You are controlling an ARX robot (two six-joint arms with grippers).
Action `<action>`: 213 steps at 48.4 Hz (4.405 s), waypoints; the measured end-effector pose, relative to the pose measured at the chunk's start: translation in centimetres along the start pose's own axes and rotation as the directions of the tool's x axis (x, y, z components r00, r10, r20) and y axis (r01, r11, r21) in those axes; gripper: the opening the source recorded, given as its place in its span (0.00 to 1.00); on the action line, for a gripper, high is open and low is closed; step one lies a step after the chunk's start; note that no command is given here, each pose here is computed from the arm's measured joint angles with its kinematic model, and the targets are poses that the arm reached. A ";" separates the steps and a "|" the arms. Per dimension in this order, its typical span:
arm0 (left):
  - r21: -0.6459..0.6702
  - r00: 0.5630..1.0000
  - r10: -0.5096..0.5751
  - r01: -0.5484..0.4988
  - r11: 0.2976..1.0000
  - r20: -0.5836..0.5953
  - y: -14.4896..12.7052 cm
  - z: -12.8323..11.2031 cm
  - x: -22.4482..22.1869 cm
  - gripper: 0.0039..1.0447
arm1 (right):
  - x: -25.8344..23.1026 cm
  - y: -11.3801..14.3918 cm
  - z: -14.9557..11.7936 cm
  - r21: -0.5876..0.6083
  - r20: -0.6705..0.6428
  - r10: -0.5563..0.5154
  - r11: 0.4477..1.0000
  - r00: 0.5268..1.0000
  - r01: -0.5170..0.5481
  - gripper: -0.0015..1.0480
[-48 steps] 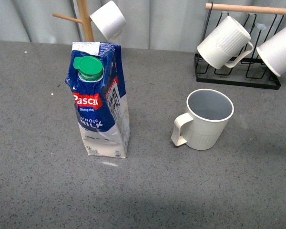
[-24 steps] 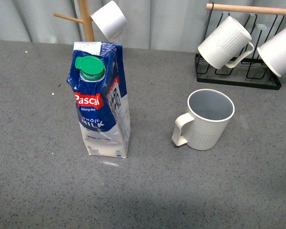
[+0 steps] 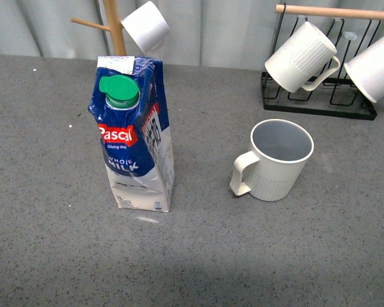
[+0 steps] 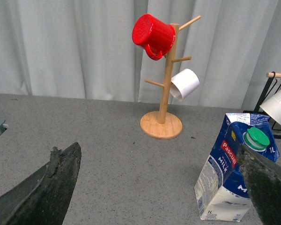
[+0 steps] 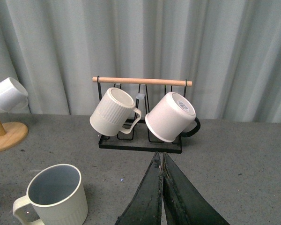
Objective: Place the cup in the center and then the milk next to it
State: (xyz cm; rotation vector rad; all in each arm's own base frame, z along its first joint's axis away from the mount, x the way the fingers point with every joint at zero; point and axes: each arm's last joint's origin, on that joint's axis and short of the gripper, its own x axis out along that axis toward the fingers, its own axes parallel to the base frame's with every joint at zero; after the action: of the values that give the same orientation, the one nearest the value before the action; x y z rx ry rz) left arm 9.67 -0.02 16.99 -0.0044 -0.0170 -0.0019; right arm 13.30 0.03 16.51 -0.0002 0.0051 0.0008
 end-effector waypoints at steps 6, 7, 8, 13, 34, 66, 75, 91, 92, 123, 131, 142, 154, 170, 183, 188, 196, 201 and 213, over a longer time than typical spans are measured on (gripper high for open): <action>0.000 1.000 0.000 0.000 1.000 0.000 0.0 0.0 0.0 0.94 | -0.6 0.0 0.2 0.000 0.006 0.000 1.000 1.000 0.000 0.01; 0.000 1.000 0.000 0.000 1.000 0.000 0.0 0.0 0.0 0.94 | -0.6 0.0 0.2 0.000 0.007 0.000 1.000 1.000 0.000 0.01; 0.000 1.000 0.000 0.000 1.000 0.000 0.0 0.0 0.0 0.94 | -0.7 0.0 0.2 0.000 0.008 0.000 1.000 1.000 0.000 0.01; 0.000 1.000 0.000 0.000 1.000 0.000 0.0 0.0 0.0 0.94 | -1.0 0.0 0.3 0.000 0.010 0.000 1.000 1.000 0.000 0.01; 0.000 1.000 0.000 0.000 1.000 0.000 0.0 0.0 0.0 0.94 | -2.2 0.0 0.3 0.000 0.013 0.000 1.000 1.000 0.000 0.01; 0.000 1.000 0.000 0.000 1.000 0.000 0.0 0.0 0.0 0.94 | -3.5 0.0 0.0 0.000 0.008 0.003 1.000 1.000 -0.003 0.25; 0.000 1.000 0.000 0.000 1.000 0.000 0.0 0.0 0.0 0.94 | -3.5 0.0 0.0 0.000 0.008 0.003 1.000 1.000 -0.003 0.60; 0.000 1.000 0.000 0.000 1.000 0.000 0.0 0.0 0.0 0.94 | -3.5 0.0 0.0 0.000 0.008 0.003 1.000 1.000 -0.003 0.91; -0.005 1.000 0.008 -0.008 1.000 -0.010 0.0 0.0 0.0 0.94 | -3.5 0.0 0.0 0.000 0.008 0.003 1.000 1.000 -0.003 0.91; -0.161 0.967 0.039 -0.082 0.983 -0.251 -0.9 -0.1 8.0 0.94 | -3.5 0.0 0.0 0.000 0.009 0.003 1.000 1.000 -0.003 0.91; -0.158 0.954 -0.012 -0.037 0.987 -0.300 -1.9 -1.0 10.4 0.94 | -3.5 0.0 0.0 0.000 0.009 0.002 1.000 1.000 -0.002 0.91; -0.170 0.930 -0.107 0.049 0.984 -0.351 -3.5 -1.8 12.5 0.94 | -3.5 0.0 0.0 0.000 0.009 0.003 1.000 1.000 -0.003 0.91; -0.194 0.909 -0.195 0.131 0.972 -0.368 -4.9 -1.9 13.6 0.94 | -3.5 0.0 0.0 0.000 0.009 0.003 1.000 1.000 -0.003 0.91; -0.219 0.881 -0.294 0.225 0.949 -0.370 -6.5 -1.9 13.9 0.94 | -3.5 0.0 0.0 0.000 0.009 0.003 1.000 1.000 -0.003 0.91; -0.214 0.862 -0.355 0.293 0.932 -0.363 -7.8 -1.9 13.6 0.94 | -3.5 0.0 0.0 0.000 0.009 0.003 1.000 1.000 -0.003 0.91; -0.182 0.854 -0.365 0.318 0.930 -0.371 -8.3 -2.2 13.5 0.94 | -3.5 0.0 0.0 0.000 0.009 0.003 1.000 1.000 -0.003 0.91; -0.152 0.832 -0.384 0.352 0.923 -0.400 -8.8 -2.8 13.4 0.94 | -3.5 0.0 0.0 0.000 0.009 0.002 1.000 1.000 -0.002 0.91; -0.149 0.819 -0.397 0.370 0.917 -0.414 -9.0 -3.1 13.4 0.94 | -3.5 0.0 0.0 0.000 0.009 0.003 1.000 1.000 -0.003 0.91; -0.126 0.818 -0.394 0.378 0.917 -0.420 -9.4 -3.1 14.0 0.94 | -3.5 0.0 0.0 0.000 0.009 0.003 1.000 1.000 -0.003 0.91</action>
State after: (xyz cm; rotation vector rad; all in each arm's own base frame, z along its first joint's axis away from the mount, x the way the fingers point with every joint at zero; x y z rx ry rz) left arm 23.73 -9.43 14.18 -0.0375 0.4377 -0.4144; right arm 9.76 0.02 16.53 -0.0002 -0.0036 0.0034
